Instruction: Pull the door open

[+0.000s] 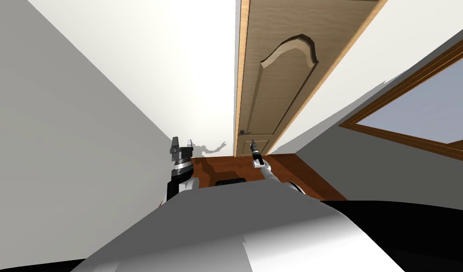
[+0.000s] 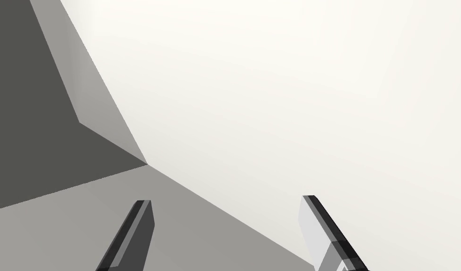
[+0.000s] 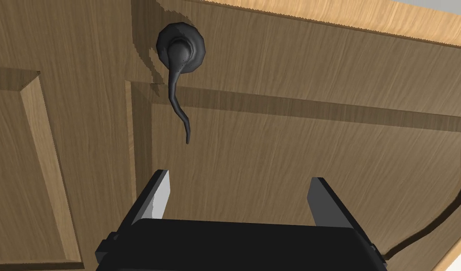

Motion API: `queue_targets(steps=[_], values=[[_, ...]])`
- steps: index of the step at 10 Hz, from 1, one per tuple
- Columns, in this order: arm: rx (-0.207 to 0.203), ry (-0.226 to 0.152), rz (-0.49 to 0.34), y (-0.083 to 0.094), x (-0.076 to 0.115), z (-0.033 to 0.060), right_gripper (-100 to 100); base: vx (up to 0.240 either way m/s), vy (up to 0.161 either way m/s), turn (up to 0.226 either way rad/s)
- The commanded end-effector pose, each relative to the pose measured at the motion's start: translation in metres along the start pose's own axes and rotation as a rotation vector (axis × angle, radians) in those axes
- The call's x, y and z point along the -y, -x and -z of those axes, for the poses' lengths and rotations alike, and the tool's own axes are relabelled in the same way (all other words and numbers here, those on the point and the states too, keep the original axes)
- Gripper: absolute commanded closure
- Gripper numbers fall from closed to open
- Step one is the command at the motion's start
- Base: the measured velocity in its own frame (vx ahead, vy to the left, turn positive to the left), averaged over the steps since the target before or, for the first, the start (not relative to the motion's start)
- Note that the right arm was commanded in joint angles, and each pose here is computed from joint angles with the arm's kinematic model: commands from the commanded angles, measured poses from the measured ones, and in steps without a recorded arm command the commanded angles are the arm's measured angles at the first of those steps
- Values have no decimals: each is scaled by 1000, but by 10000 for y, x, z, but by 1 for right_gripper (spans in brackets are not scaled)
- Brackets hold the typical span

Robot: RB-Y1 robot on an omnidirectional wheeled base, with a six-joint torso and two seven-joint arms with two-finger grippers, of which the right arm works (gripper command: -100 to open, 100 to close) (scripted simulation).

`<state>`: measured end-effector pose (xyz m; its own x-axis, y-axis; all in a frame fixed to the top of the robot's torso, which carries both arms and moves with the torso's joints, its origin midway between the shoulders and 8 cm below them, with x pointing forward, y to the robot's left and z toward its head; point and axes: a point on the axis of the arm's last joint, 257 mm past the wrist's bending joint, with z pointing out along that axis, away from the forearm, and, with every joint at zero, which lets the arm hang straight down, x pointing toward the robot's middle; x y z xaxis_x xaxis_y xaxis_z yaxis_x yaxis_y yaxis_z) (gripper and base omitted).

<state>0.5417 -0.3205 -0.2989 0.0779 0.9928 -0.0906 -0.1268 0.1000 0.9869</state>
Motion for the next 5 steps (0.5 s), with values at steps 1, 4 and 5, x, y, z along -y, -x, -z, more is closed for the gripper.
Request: queue_targets(steps=[1,4,5], values=[[1,-10,1,8,58,5,-100,64,-10,15],[7,-43,4,52,210,-5,-100,68,-6,39],[9,-54,5,67,255,-6,-100,89,-9,46]])
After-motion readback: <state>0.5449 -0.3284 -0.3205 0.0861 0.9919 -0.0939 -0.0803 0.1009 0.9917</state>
